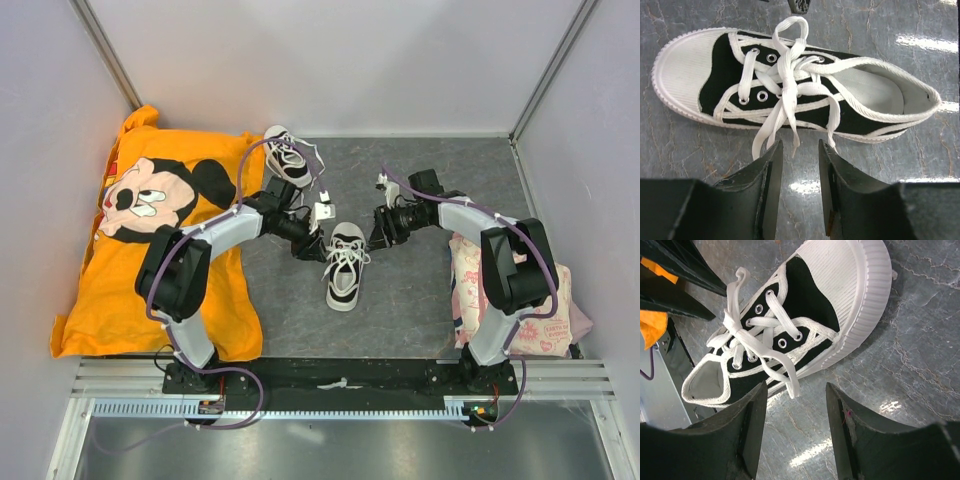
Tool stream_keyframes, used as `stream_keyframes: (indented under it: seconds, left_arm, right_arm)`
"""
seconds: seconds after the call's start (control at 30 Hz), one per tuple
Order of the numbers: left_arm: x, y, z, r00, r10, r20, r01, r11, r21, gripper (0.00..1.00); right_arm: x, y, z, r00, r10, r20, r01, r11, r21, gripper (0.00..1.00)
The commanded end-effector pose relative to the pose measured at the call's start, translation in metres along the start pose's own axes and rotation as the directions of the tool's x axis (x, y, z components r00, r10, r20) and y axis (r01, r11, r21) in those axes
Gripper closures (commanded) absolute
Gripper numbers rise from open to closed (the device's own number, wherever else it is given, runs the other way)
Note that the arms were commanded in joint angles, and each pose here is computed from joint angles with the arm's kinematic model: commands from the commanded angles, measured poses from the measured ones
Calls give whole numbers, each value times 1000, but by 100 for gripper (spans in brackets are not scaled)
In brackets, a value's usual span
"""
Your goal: Tie the shoes
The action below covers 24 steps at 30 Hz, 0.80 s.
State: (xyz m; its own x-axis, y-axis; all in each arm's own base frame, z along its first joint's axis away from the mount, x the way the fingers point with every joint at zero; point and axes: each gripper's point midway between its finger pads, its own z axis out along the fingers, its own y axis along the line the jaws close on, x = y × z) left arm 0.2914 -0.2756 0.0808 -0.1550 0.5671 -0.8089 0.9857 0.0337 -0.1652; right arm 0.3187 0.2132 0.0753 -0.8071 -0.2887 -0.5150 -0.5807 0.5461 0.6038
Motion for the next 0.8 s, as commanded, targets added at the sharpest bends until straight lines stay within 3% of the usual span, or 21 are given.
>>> stream_keyframes:
  seconds: [0.0, 0.27, 0.4, 0.5, 0.77]
  left_arm:
    - [-20, 15, 9, 998, 68, 11, -67, 997, -35, 60]
    - [-19, 18, 21, 997, 75, -31, -76, 997, -33, 71]
    - [-20, 16, 19, 996, 78, -39, -80, 996, -33, 90]
    - [-16, 13, 12, 996, 74, -48, -76, 996, -44, 97]
    - [-5, 16, -16, 997, 32, -71, -39, 993, -108, 98]
  right_arm:
    - [1, -3, 7, 1000, 9, 3, -9, 1000, 5, 43]
    - [2, -4, 10, 1000, 4, -2, -4, 1000, 10, 44]
    - [3, -3, 11, 1000, 4, -6, -4, 1000, 9, 45]
    - [2, -4, 11, 1000, 4, -5, -4, 1000, 13, 45]
    - [1, -2, 10, 1000, -8, -2, 8, 1000, 8, 46]
